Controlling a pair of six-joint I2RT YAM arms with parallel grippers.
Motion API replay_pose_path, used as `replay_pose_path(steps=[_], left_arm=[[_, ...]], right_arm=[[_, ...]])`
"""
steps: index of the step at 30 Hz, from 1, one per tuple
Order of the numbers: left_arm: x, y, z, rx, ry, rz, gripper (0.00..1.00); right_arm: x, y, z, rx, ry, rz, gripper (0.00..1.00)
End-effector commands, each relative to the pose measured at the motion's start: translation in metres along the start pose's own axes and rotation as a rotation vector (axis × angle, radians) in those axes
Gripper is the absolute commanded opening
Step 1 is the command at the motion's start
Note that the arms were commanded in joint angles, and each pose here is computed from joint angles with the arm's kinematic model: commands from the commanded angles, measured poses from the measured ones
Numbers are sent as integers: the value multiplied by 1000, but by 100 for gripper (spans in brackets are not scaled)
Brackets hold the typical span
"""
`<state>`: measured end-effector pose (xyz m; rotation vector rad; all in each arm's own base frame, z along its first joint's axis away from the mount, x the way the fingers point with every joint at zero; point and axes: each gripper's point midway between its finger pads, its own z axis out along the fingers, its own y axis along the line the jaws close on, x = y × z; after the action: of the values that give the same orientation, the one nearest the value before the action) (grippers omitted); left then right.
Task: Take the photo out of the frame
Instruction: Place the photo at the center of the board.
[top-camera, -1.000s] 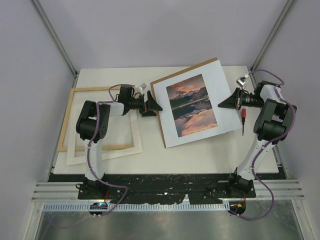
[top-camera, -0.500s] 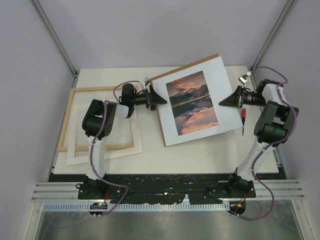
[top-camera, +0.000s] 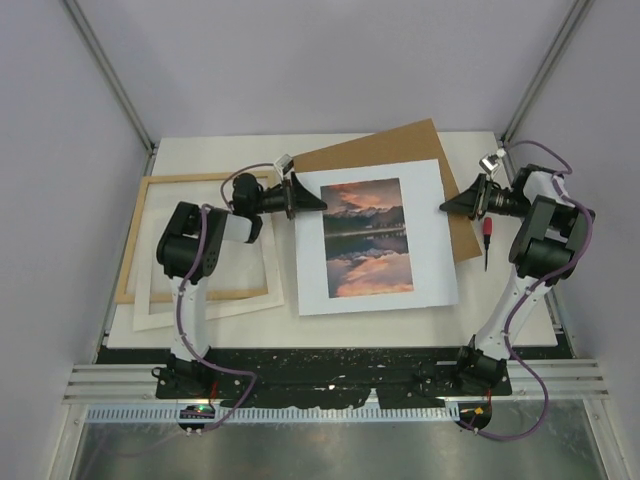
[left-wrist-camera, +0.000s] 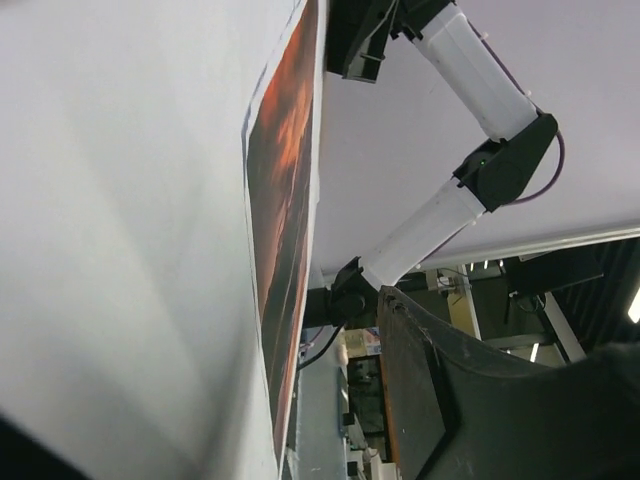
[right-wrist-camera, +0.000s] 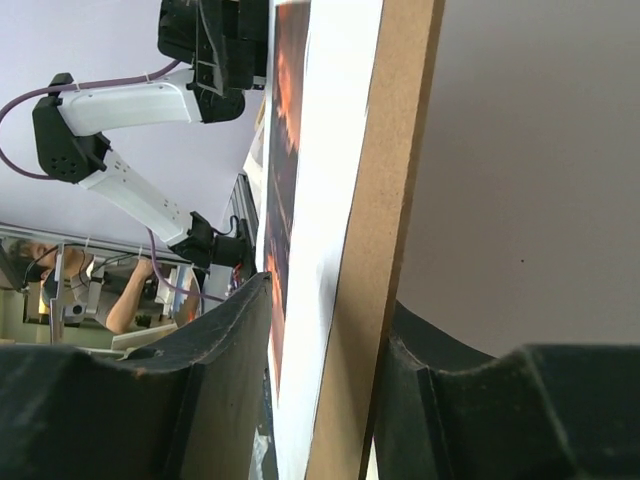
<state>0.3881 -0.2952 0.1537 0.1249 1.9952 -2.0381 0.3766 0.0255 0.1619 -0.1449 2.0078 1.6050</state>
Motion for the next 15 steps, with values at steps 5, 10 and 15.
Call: replay_pose_path(steps=[5, 10, 15], left_arm=[[-6, -41, -12, 50, -13, 112, 51], [-5, -30, -13, 22, -20, 95, 21], [-11, -28, -13, 8, -24, 99, 9]], right_arm=[[-19, 15, 1, -151, -173, 155, 45], [-9, -7, 6, -145, -157, 191, 29], [-11, -14, 12, -150, -143, 162, 34]])
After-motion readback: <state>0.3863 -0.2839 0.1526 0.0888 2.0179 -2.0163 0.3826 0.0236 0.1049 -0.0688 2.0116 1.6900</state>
